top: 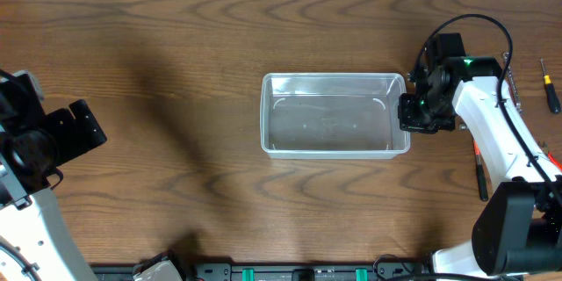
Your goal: Pack container
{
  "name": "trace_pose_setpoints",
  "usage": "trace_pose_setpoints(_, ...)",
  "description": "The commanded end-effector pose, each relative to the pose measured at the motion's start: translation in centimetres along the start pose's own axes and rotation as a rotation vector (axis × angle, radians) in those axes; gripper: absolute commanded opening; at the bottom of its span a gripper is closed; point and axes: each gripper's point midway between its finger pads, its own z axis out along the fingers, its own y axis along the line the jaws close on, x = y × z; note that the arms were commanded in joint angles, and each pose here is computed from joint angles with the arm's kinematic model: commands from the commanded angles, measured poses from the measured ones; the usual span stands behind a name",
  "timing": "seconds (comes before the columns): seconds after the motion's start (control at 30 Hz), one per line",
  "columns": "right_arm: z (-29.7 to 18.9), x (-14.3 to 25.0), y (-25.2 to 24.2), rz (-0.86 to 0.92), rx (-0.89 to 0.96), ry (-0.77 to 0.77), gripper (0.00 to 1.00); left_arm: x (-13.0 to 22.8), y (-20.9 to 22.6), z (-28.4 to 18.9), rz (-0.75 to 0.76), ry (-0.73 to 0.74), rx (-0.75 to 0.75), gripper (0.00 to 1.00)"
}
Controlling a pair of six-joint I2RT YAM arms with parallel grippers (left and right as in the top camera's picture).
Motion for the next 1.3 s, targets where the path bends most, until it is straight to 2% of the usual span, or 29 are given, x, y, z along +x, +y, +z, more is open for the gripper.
trace_pose_setpoints(0.0,-1.03,-0.56,0.37,-0.012,-0.003,-0.037,0.07,-0.27,-0.04,-0.17,-0.016,-0.008,0.007,0.98)
trace_pose_setpoints(0.9,-1.03,-0.40,0.03,-0.124,0.018,-0.030,0.07,-0.28,-0.04,-0.17,-0.017,-0.008,0.007,0.98)
trace_pose_setpoints(1.27,-1.03,-0.44,0.04,-0.130,0.018,-0.032,0.12,-0.28,-0.04,-0.17,-0.017,-0.008,0.007,0.98)
